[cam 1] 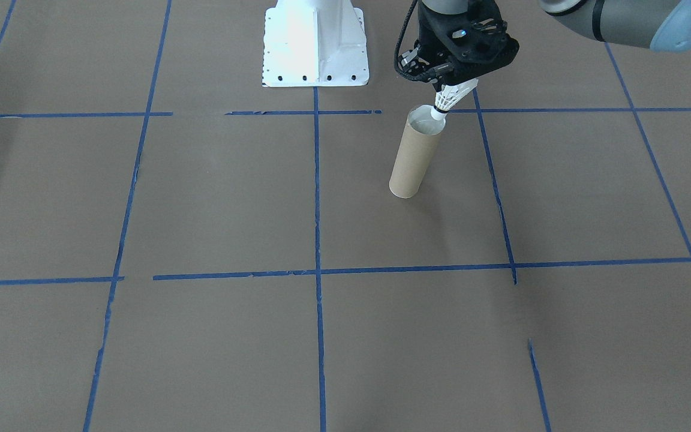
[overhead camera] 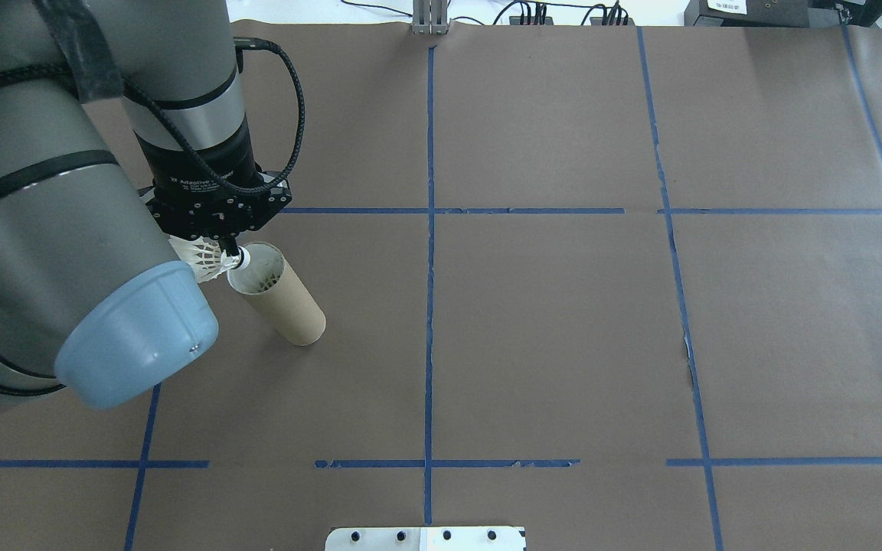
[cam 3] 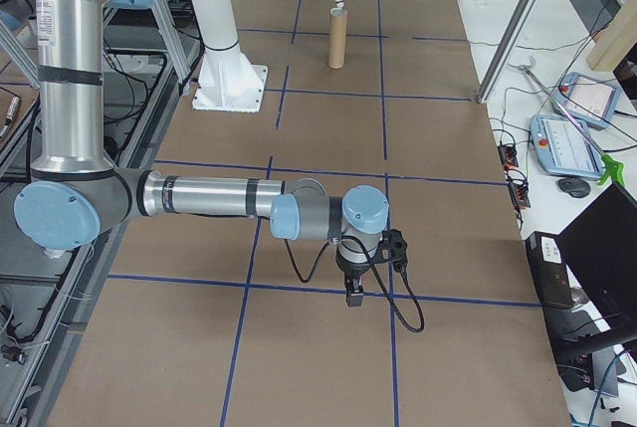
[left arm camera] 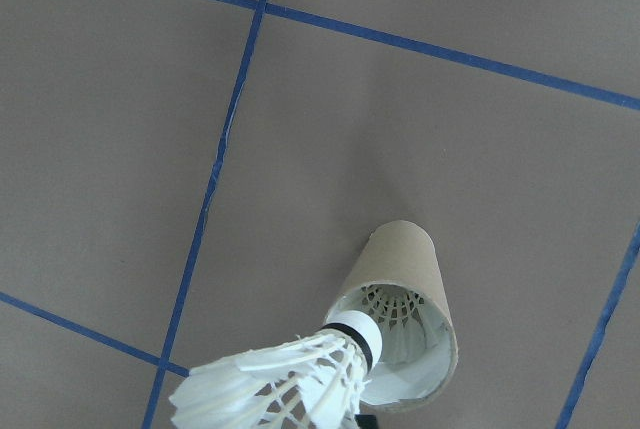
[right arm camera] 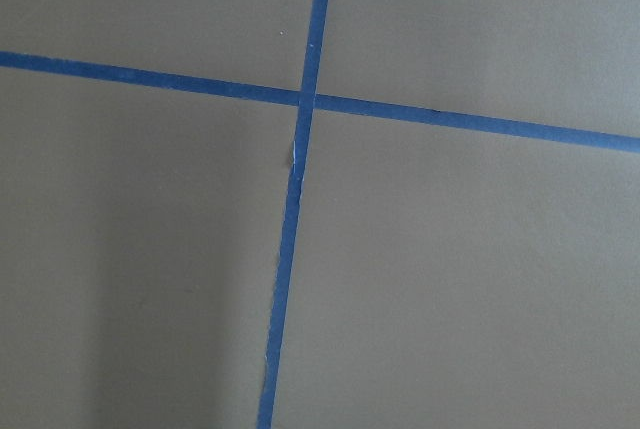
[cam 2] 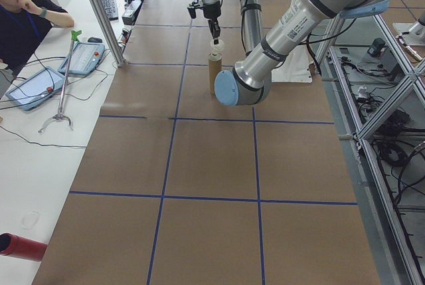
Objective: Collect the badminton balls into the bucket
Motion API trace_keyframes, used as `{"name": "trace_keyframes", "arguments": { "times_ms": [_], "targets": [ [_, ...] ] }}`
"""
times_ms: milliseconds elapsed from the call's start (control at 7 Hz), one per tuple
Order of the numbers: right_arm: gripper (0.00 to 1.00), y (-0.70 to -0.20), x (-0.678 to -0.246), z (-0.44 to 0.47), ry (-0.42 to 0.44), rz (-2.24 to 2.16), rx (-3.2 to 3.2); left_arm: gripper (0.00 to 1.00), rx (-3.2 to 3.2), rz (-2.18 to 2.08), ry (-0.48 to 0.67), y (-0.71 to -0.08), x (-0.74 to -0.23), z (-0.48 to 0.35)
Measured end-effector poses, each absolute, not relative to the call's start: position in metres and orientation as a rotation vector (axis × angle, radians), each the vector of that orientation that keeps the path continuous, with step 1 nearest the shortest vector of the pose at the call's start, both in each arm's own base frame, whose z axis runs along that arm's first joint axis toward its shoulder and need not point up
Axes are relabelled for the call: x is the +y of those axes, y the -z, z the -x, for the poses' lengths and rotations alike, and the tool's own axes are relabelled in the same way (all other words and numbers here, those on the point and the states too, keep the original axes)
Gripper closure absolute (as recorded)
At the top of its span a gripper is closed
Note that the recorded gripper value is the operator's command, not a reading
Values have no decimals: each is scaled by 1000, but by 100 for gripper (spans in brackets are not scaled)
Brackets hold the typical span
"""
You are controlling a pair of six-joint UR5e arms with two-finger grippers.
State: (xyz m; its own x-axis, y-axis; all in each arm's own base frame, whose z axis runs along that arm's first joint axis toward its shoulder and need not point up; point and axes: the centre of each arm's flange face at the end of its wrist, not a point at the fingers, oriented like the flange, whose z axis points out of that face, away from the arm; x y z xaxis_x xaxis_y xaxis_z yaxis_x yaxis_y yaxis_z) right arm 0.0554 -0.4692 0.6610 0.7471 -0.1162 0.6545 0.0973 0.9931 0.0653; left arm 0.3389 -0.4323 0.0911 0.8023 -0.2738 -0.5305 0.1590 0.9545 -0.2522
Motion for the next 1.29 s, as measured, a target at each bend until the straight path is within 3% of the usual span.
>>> {"name": "trace_keyframes", "arguments": {
  "times_ms": [286,571,1286],
  "targets": [
    [0,-661,-469,-55,117,-28,-718,100,581,206,226,-94,-431,-348],
    [0,-661,-469,-55,117,-28,-718,0,579,206,227,-94,-432,-349],
    [0,-661,-469,-55,117,-27,-718,0,625,161,204,-87,-438,-336]
  ]
}}
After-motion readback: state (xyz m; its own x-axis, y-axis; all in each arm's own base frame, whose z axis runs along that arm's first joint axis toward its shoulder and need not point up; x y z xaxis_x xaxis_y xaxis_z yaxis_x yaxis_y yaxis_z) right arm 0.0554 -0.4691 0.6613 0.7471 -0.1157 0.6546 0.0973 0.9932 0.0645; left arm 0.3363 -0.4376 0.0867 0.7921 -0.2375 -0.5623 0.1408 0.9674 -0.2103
